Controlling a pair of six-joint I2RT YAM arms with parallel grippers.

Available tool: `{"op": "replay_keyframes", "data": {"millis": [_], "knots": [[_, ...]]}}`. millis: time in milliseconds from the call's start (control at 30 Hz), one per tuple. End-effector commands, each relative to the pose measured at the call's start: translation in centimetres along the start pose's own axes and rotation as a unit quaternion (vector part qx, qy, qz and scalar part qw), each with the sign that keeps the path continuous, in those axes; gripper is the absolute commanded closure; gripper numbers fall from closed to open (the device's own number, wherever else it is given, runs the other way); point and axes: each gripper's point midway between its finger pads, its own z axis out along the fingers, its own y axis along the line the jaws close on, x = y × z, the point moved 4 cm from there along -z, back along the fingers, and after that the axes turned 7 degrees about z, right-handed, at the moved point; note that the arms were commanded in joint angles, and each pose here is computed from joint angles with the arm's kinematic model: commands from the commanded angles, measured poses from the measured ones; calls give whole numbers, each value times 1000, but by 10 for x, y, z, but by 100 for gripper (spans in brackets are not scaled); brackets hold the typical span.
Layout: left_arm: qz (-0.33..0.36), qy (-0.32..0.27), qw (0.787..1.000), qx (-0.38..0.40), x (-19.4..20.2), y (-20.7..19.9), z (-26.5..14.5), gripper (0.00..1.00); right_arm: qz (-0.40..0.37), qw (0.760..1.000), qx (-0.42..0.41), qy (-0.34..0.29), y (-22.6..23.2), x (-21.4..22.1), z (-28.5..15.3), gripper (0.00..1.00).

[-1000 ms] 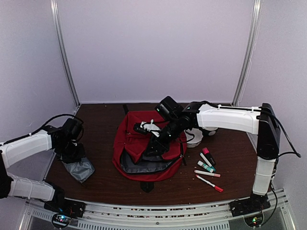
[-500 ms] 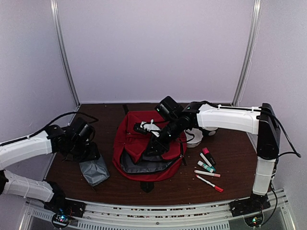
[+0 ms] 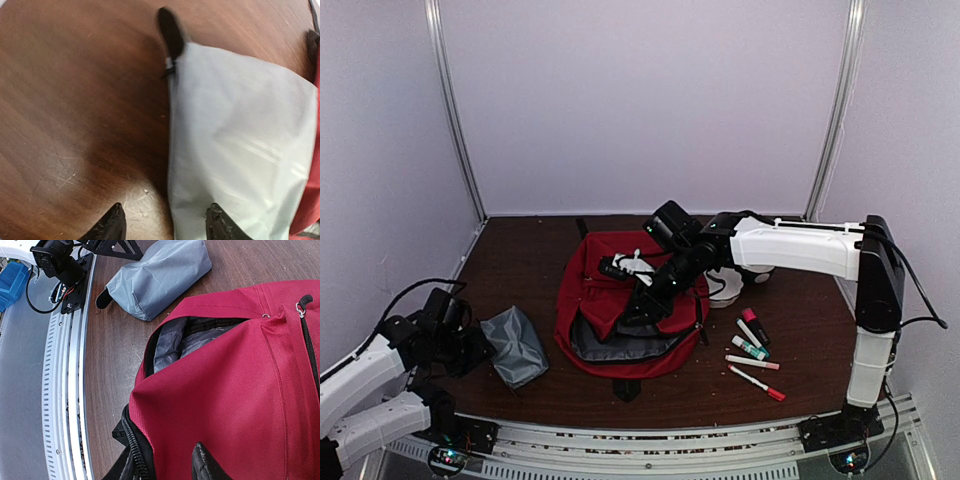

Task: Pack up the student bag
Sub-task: Adjust the pencil case at the corner of the board.

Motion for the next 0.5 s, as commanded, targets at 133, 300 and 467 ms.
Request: {"op": "replay_keyframes", "data": {"millis": [133,300,467], "knots": [[-59,9,989,135,9,-24,32,46,-6,1000,-4,-20,8,-12,-14,65],[-61,-8,989,133,2,-25,31,79,-6,1000,-3,-19,8,-11,-13,65],[-28,-48,992,116,-17,-29,13,100,-6,1000,-4,-17,7,-10,-11,66]]}}
